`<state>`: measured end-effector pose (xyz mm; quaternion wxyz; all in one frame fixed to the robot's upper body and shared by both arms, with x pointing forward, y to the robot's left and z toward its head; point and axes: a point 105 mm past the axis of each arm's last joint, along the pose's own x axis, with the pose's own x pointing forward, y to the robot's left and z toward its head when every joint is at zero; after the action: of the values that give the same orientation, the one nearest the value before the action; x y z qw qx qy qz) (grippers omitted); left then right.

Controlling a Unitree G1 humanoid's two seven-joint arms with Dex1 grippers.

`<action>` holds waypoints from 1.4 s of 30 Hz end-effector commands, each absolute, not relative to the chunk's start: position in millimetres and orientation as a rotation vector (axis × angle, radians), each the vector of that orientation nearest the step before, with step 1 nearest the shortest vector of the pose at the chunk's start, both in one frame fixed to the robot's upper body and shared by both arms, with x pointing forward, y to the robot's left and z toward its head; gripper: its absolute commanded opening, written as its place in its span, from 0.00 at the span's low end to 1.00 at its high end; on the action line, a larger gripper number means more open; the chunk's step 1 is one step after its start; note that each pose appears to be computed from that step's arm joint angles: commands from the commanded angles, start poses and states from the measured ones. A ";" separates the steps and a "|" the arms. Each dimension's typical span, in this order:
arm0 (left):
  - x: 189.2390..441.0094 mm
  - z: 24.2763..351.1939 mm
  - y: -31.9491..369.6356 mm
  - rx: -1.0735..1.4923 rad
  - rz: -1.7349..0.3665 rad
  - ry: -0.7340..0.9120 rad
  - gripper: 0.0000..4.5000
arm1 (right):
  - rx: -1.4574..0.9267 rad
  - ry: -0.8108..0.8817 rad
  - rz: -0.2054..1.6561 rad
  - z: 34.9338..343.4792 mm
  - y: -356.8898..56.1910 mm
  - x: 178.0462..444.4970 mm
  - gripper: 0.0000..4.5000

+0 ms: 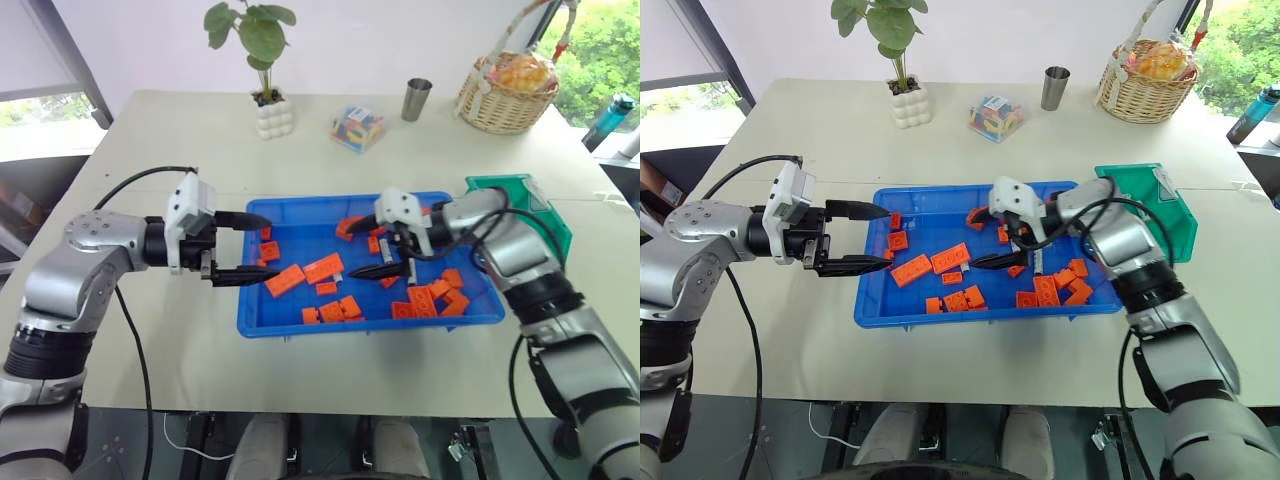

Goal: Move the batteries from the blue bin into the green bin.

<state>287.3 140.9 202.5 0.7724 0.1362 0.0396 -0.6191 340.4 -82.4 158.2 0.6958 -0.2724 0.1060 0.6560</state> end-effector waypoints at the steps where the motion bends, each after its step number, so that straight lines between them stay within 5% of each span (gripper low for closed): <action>1: 283.6 211.3 138.4 0.326 -1.359 0.045 1.00 | -0.675 0.219 1.524 165.2 -65.9 347.8 0.99; 18: 280.7 211.3 142.2 0.338 -1.334 0.038 1.00 | -0.810 0.345 1.555 131.5 -45.4 377.7 0.99; 22: 281.3 212.2 143.2 0.342 -1.324 0.035 1.00 | -0.780 0.335 1.568 132.8 -44.2 377.2 0.78; 25: 282.5 213.0 142.7 0.342 -1.322 0.032 1.00 | -0.754 0.322 1.582 135.2 -42.3 375.5 0.48; 34: 286.2 214.2 136.6 0.346 -1.332 0.019 1.00 | -0.748 0.286 1.598 139.8 -41.4 370.2 0.49; 37: 286.1 214.6 134.6 0.347 -1.336 0.014 1.00 | -0.785 0.226 1.575 151.9 -46.4 369.8 0.49; 42: 285.6 216.9 133.1 0.343 -1.336 0.002 1.00 | -0.683 0.026 1.301 223.5 -74.4 380.1 0.49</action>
<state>287.2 135.5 205.0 0.7746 0.1435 0.0263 -0.6154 377.9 -66.9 184.1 0.7019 -0.3237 0.0703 0.6305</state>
